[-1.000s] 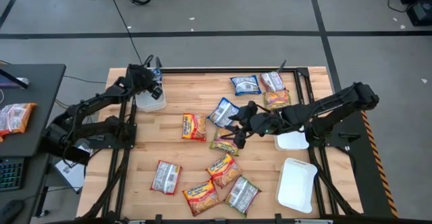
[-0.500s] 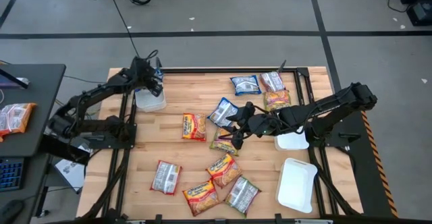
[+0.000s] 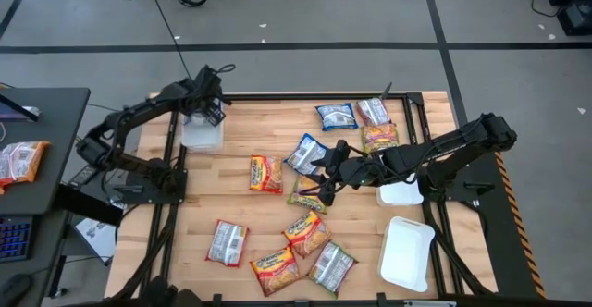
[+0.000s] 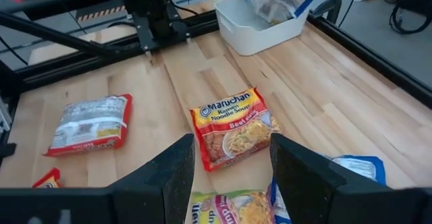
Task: Sort Maruchan noodles
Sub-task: Put the blue noodle pack into the top left white bin
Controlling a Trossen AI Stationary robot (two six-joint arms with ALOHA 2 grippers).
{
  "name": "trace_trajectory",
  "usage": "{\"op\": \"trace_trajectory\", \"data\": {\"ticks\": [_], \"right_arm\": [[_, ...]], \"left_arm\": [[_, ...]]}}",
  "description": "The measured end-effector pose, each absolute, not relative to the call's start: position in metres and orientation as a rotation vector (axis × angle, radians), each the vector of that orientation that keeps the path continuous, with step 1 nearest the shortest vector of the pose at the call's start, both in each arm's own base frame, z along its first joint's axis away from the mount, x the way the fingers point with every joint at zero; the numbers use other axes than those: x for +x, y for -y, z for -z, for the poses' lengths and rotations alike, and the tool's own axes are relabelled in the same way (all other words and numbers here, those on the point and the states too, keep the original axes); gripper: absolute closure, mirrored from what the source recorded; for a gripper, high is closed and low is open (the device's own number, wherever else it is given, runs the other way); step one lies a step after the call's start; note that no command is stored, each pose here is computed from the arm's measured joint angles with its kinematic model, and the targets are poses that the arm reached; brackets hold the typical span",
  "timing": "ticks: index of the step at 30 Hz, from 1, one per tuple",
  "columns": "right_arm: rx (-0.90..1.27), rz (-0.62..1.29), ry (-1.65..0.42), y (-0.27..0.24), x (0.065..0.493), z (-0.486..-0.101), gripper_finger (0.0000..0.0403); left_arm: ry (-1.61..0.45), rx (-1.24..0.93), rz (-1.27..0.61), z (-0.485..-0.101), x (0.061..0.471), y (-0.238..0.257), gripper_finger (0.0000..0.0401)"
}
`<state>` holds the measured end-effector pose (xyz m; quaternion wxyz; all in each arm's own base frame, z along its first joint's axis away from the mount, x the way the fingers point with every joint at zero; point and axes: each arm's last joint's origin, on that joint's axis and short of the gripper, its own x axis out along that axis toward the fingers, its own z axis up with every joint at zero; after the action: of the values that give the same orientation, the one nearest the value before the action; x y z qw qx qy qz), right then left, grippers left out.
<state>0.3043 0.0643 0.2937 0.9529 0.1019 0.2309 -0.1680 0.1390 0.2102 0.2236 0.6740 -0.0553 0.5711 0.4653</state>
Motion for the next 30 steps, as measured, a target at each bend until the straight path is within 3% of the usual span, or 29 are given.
{"op": "trace_trajectory", "data": {"ticks": [4,9,20,30], "right_arm": [[0.204,0.334,-0.476,-0.064,0.304,-0.293,0.0206],[0.2,0.329,-0.496,-0.064,0.302,-0.293,0.0206],[0.198,0.331,-0.504,-0.064,0.301,-0.293,0.0206],[0.193,0.333,-0.517,-0.064,0.3,-0.292,0.0206]], "left_arm": [[-1.326,-0.117,-0.993,-0.224,0.134,-0.211,0.029],[-1.34,-0.154,-0.913,-0.222,0.127,-0.213,0.0384],[-1.393,-0.098,-0.871,-0.222,0.124,-0.213,0.0397],[-1.353,0.266,-0.726,-0.231,0.147,-0.216,0.0399]]}}
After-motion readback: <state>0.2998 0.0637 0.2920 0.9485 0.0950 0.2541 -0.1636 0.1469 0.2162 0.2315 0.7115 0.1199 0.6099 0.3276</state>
